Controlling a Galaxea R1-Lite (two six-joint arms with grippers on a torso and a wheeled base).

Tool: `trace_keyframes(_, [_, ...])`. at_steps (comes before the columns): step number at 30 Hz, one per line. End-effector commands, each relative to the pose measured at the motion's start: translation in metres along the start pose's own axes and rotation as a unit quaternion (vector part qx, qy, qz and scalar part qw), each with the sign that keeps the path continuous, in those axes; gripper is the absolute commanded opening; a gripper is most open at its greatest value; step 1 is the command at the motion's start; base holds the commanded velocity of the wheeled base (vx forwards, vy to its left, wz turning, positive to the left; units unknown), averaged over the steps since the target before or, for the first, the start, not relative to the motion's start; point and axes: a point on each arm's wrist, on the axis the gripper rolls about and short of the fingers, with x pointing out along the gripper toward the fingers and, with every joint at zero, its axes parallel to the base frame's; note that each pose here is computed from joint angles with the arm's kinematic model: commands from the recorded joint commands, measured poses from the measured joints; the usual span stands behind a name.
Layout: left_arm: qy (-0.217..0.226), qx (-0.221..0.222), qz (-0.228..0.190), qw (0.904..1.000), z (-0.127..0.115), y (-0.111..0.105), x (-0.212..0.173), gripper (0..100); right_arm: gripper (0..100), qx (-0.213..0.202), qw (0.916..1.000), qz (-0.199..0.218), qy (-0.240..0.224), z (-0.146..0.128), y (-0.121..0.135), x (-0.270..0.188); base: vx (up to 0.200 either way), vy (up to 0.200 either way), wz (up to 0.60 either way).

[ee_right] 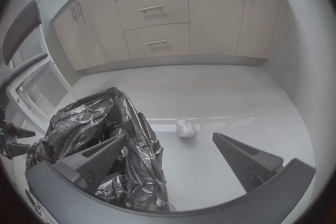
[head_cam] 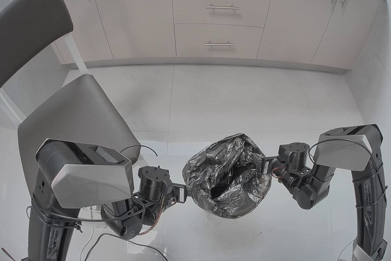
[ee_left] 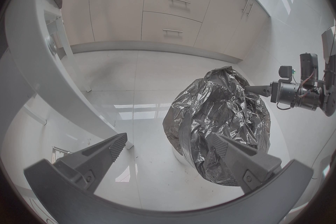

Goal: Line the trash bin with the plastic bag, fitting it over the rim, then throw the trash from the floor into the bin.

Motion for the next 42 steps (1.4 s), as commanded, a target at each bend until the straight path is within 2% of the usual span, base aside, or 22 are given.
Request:
trace_keyframes(1, [0.002, 0.000, 0.001, 1.0000, -0.002, 0.000, 0.001, 100, 100, -0.001, 1.0000, 0.000, 0.004, -0.003, 0.000, 0.001, 0.000, 0.000, 0.00])
trace_keyframes(12, [0.002, 0.000, 0.001, 1.0000, -0.002, 0.000, 0.001, 100, 100, 0.003, 0.9998, -0.016, 0.005, -0.013, -0.010, 0.019, 0.000, 0.000, 0.00])
trace_keyframes(19, [0.003, 0.002, 0.000, 1.0000, -0.002, 0.000, 0.001, 100, 100, 0.014, 0.9989, -0.044, -0.009, -0.004, -0.031, 0.022, 0.000, 0.000, 0.00])
trace_keyframes(28, [0.003, 0.002, 0.000, 1.0000, -0.002, 0.000, 0.001, 100, 100, 0.018, 0.9981, -0.057, -0.012, 0.000, -0.041, 0.025, 0.000, 0.000, 0.00])
trace_keyframes(35, [0.003, 0.001, 0.000, 1.0000, -0.002, 0.000, 0.001, 100, 100, 0.018, 0.9981, -0.058, -0.007, -0.013, -0.042, 0.039, 0.000, 0.000, 0.00])
trace_keyframes(42, [-0.003, -0.001, -0.001, 1.0000, -0.001, 0.000, 0.001, 100, 100, 0.015, 0.9983, -0.055, 0.013, -0.009, -0.039, 0.048, 0.000, 0.000, 0.00])
